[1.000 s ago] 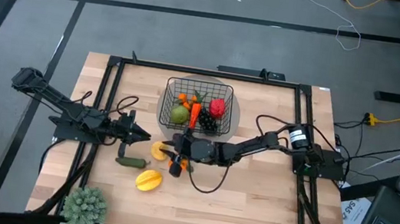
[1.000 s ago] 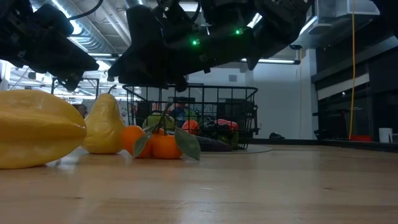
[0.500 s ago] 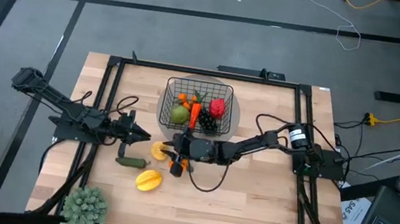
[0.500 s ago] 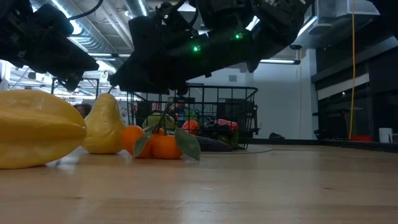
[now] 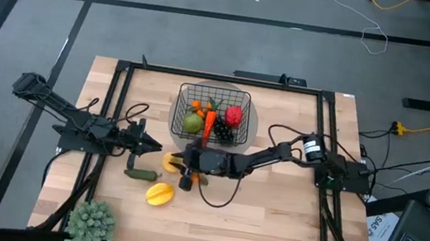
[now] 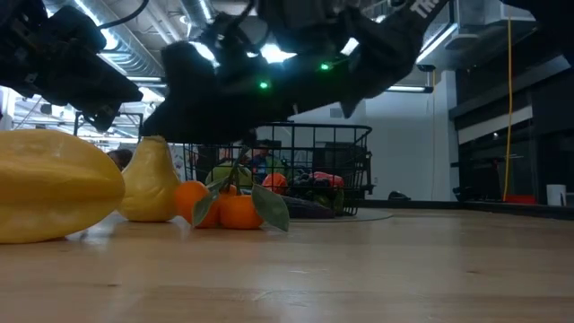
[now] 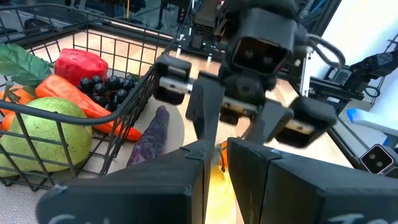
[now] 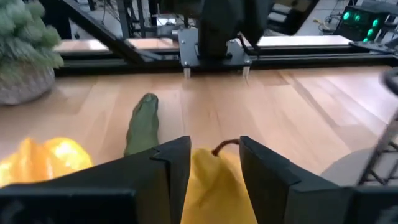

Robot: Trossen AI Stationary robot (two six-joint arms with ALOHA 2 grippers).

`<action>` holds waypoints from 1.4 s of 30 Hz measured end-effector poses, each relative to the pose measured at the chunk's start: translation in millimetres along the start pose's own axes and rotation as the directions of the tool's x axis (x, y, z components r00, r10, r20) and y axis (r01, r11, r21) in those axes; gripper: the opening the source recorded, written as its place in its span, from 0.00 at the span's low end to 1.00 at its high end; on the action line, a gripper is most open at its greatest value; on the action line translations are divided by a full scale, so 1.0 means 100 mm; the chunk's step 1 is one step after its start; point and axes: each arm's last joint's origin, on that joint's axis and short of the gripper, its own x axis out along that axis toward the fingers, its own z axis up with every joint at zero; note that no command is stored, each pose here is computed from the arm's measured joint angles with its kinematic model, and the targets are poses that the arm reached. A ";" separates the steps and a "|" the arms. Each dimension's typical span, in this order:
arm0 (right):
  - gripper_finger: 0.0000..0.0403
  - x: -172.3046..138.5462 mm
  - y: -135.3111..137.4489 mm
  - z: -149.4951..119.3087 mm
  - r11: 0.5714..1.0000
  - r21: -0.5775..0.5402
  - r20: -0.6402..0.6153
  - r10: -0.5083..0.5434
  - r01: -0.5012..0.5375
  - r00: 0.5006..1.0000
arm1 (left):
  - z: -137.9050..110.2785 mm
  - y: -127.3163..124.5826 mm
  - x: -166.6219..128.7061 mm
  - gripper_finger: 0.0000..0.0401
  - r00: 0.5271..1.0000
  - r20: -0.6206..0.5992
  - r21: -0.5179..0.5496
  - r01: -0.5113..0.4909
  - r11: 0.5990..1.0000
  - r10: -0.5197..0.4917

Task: Build produce basket
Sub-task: Put the yellow pear into the wire organizer

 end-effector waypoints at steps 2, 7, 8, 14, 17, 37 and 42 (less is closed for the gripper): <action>0.33 0.06 0.02 0.04 1.000 -0.009 0.001 0.000 0.000 1.000 | 0.00 0.00 0.00 0.10 1.000 -0.001 0.000 -0.001 1.000 0.001; 0.33 0.13 0.04 0.09 0.999 -0.038 -0.037 -0.003 0.002 0.999 | 0.00 0.00 0.00 0.10 1.000 -0.001 0.000 0.000 1.000 0.000; 0.33 0.13 0.05 0.09 0.999 -0.040 -0.042 -0.003 0.001 0.999 | 0.00 0.00 0.00 0.10 1.000 0.000 0.000 0.000 1.000 0.000; 0.33 0.13 0.04 0.05 0.999 -0.051 -0.086 -0.010 0.005 0.996 | 0.00 0.00 0.00 0.10 1.000 0.000 0.000 0.000 1.000 0.000; 0.33 0.13 0.04 0.04 0.998 -0.054 -0.090 -0.023 0.018 0.996 | 0.00 0.00 0.00 0.10 1.000 0.000 0.000 -0.001 1.000 0.001; 0.02 0.12 0.04 0.03 0.997 -0.071 -0.125 -0.018 0.009 0.992 | 0.00 0.00 0.00 0.10 1.000 -0.001 0.001 -0.001 1.000 0.001; 0.02 0.10 0.05 0.06 0.996 -0.090 -0.125 -0.009 -0.002 0.992 | 0.00 0.00 0.00 0.10 1.000 -0.001 0.000 -0.001 1.000 0.001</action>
